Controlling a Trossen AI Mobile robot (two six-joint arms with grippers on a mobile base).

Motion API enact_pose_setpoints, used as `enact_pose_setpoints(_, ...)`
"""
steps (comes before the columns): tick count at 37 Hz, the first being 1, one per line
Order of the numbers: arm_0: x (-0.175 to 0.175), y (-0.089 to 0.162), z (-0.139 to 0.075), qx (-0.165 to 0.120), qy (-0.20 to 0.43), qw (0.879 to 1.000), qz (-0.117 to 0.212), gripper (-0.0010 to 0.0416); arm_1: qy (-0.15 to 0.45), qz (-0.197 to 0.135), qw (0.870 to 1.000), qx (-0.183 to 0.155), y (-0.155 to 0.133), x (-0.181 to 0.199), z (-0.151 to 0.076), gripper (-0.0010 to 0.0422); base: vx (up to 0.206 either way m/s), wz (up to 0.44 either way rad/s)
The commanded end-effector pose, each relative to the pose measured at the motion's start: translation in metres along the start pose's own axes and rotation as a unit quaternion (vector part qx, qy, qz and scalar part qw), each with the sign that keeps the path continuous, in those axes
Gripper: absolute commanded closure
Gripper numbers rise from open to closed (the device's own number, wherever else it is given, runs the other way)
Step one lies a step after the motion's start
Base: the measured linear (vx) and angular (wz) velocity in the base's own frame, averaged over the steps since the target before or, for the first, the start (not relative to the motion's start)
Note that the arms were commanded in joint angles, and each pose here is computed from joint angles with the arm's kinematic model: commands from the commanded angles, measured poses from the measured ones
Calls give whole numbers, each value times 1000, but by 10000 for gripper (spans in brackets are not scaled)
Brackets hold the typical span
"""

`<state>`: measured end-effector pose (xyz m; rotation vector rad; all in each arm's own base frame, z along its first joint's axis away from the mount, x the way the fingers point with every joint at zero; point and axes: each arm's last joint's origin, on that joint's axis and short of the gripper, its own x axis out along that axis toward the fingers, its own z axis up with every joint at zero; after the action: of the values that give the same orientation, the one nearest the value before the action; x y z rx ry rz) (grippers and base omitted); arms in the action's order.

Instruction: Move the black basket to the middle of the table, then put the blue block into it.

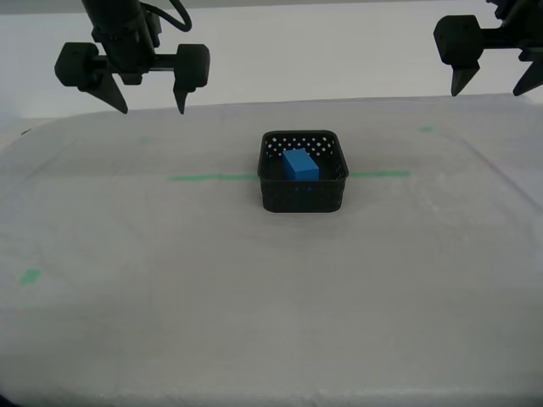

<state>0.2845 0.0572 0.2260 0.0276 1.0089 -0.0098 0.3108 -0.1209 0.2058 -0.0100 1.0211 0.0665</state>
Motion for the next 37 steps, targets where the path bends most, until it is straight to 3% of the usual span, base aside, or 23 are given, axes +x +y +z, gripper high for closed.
enact_pose_setpoints(1, 0, 0, 0, 0, -1, 1000, -1, 7, -21, -4, 1000, -12, 5, -6, -6, 11, 0, 0)
enact_pose_setpoints(9, 0, 0, 0, 0, -1, 1000, -1, 7, -19, 3, 999, -31, 20, -9, -16, 11, 0, 0)
enact_pose_setpoints(37, 0, 0, 0, 0, -1, 1000, -1, 7, -26, 2, 999, -22, 21, -10, -13, 12, 0, 0)
